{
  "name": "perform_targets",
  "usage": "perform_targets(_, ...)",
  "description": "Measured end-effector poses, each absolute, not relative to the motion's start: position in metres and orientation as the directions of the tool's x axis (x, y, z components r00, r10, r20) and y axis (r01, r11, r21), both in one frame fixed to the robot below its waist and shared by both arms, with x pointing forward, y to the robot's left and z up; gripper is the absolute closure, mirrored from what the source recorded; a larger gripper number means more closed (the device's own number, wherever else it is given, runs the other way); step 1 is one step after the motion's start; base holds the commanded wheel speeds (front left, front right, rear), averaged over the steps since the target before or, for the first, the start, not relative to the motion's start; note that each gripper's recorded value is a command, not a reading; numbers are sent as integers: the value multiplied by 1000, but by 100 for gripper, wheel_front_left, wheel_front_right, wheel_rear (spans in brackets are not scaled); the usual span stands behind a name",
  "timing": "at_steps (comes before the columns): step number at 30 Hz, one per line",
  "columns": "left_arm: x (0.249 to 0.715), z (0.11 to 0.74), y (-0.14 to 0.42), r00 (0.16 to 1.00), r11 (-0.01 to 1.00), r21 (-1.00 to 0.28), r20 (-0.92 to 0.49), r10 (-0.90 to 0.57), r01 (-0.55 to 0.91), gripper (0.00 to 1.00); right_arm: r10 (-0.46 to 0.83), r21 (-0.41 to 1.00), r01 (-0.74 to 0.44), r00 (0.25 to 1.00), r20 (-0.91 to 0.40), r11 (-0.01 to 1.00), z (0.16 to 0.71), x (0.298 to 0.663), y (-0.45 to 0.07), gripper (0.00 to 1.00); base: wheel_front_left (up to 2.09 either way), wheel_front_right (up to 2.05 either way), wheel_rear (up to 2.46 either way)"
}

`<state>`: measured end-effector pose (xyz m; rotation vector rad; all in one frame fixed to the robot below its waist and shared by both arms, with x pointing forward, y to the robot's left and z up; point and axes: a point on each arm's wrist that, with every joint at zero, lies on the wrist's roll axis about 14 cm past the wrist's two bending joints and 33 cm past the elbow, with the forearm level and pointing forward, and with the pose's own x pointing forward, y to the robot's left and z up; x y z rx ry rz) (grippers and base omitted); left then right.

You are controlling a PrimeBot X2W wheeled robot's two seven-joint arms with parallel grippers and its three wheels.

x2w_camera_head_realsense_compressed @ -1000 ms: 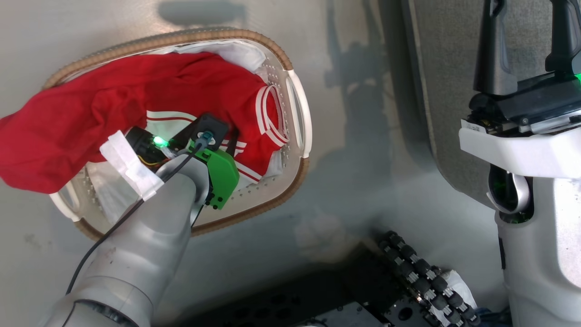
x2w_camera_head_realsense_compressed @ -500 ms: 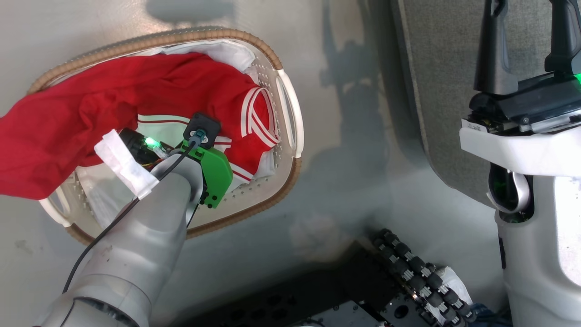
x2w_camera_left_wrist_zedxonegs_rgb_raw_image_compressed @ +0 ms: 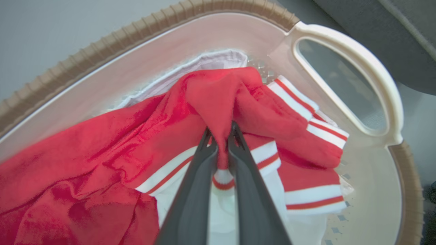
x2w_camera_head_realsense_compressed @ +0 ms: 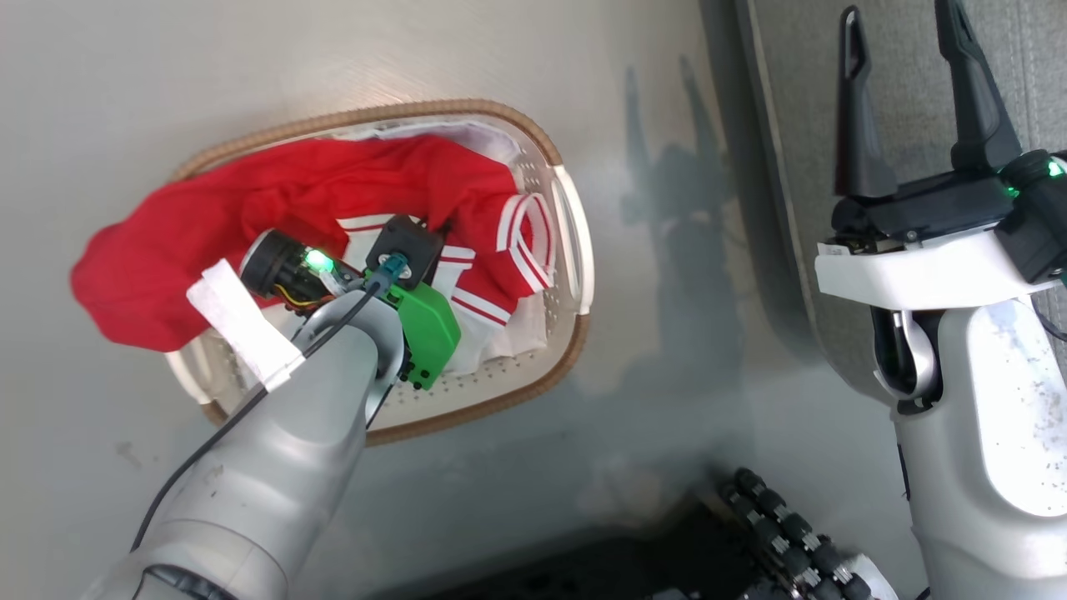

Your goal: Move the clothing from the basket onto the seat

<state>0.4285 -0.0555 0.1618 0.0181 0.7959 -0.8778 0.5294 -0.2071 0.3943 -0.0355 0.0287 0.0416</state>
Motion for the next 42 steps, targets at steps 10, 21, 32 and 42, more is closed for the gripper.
perform_targets(10, 450, 253, -44, 513, 649, -189, -468, -719, 737, 100, 53, -26, -54, 998, -41, 998, 413, 508, -196, 0, 0, 0, 0)
perform_targets(21, 467, 382, -17, 645, 663, 17, -253, -721, 748, 100, 111, 31, -110, 993, -40, 993, 444, 460, -168, 0, 0, 0, 0)
perform_targets(32, 457, 513, 0, 684, 656, 229, -66, -727, 719, 100, 193, 66, -195, 981, 35, 979, 488, 411, -136, 0, 0, 0, 0)
perform_targets(42, 440, 645, -4, 647, 632, 422, 128, -751, 650, 100, 241, 32, -249, 958, 155, 968, 535, 385, -120, 0, 0, 0, 0)
